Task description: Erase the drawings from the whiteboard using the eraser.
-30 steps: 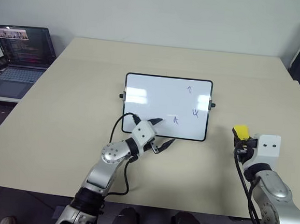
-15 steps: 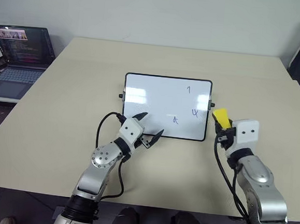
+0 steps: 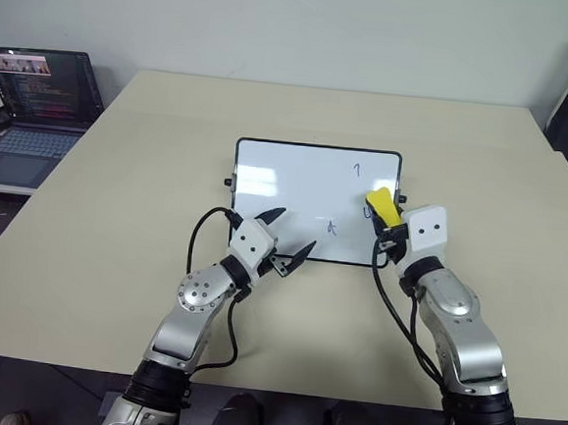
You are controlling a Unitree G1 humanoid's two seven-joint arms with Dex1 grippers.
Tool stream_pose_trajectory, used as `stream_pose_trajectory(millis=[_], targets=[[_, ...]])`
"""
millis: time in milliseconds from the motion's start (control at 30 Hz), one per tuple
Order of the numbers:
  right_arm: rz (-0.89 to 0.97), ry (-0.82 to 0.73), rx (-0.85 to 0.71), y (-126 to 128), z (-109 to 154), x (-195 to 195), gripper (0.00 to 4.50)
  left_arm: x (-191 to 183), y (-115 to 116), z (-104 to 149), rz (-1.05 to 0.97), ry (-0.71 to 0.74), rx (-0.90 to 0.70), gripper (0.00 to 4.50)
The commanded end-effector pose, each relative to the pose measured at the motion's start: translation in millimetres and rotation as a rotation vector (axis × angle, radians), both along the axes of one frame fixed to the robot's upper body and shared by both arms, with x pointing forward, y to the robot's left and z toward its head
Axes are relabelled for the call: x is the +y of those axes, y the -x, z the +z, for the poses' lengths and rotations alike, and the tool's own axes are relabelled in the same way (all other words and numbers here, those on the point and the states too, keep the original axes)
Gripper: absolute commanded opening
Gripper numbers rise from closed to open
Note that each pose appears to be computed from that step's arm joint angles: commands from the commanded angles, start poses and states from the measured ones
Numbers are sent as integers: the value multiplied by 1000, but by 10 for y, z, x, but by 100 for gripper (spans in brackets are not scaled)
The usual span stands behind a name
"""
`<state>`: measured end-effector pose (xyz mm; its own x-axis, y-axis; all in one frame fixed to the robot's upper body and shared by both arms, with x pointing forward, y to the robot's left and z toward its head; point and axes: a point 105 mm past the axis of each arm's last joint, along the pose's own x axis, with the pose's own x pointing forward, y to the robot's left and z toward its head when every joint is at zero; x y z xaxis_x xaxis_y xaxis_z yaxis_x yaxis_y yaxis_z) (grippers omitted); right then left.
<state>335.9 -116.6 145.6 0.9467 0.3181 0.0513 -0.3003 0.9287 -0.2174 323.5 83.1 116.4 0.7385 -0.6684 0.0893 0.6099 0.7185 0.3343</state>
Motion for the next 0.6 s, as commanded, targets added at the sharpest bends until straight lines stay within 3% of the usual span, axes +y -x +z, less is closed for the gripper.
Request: stream_pose_trajectory(millis=[33,600], targets=[[57,10,-59,17,126,113,137,-30,9,84,-17,12,-35,450],[-23,137,141,-13,-258,-68,137,-135,84,104,-42,17,-41,450]])
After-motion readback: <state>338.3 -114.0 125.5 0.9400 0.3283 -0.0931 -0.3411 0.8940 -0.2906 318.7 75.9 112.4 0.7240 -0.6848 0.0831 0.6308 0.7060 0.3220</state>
